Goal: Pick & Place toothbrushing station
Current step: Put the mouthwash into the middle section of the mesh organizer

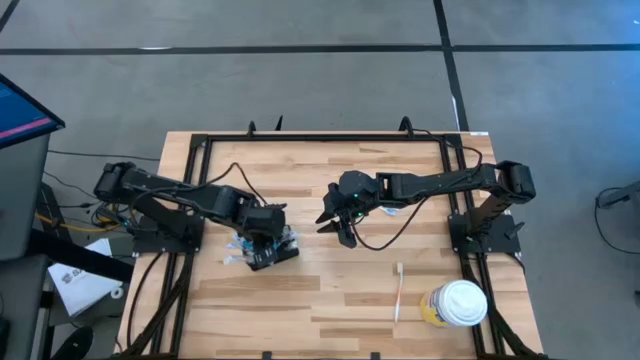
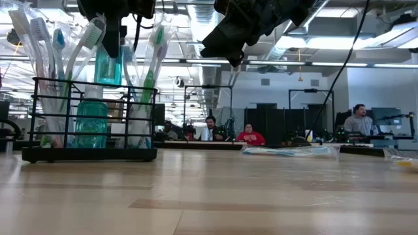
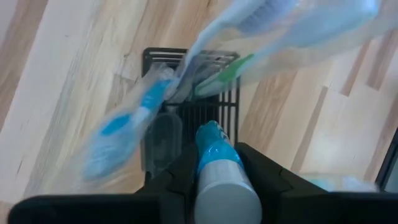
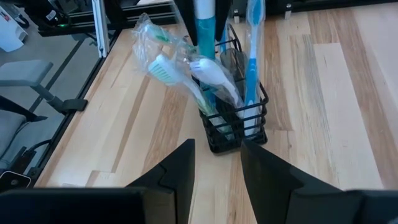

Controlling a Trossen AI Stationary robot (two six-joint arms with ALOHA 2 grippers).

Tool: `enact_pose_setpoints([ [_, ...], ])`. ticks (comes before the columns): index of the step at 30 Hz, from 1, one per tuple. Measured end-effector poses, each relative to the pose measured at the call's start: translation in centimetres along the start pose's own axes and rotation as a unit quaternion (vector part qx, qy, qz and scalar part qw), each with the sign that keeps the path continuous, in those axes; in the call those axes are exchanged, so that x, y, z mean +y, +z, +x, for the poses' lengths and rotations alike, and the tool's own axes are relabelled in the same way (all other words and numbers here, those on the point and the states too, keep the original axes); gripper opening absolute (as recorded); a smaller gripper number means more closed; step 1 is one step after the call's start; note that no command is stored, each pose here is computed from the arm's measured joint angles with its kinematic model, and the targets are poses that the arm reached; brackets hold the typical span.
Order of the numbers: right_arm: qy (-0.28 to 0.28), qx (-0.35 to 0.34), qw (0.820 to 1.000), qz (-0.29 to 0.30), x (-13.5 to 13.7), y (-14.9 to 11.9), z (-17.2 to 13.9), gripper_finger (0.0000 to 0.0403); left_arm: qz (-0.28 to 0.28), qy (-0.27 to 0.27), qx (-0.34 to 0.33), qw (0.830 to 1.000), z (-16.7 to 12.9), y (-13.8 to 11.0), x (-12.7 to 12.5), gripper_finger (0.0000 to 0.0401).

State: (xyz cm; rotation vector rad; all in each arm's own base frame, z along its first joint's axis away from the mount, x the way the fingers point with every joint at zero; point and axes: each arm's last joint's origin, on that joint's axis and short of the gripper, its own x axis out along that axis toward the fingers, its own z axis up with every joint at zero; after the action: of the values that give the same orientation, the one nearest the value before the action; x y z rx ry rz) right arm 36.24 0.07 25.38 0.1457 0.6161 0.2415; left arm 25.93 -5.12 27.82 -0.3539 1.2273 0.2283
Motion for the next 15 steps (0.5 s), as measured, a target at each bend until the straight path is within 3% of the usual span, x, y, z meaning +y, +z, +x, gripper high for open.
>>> enact_pose_setpoints([
  [15, 0.000, -0.003, 1.000, -0.001, -0.01, 0.06, 0.00, 0.0121, -0.014, -0.016, -0.034, 0.999, 0.10, -0.64, 0.63, 0.0080],
])
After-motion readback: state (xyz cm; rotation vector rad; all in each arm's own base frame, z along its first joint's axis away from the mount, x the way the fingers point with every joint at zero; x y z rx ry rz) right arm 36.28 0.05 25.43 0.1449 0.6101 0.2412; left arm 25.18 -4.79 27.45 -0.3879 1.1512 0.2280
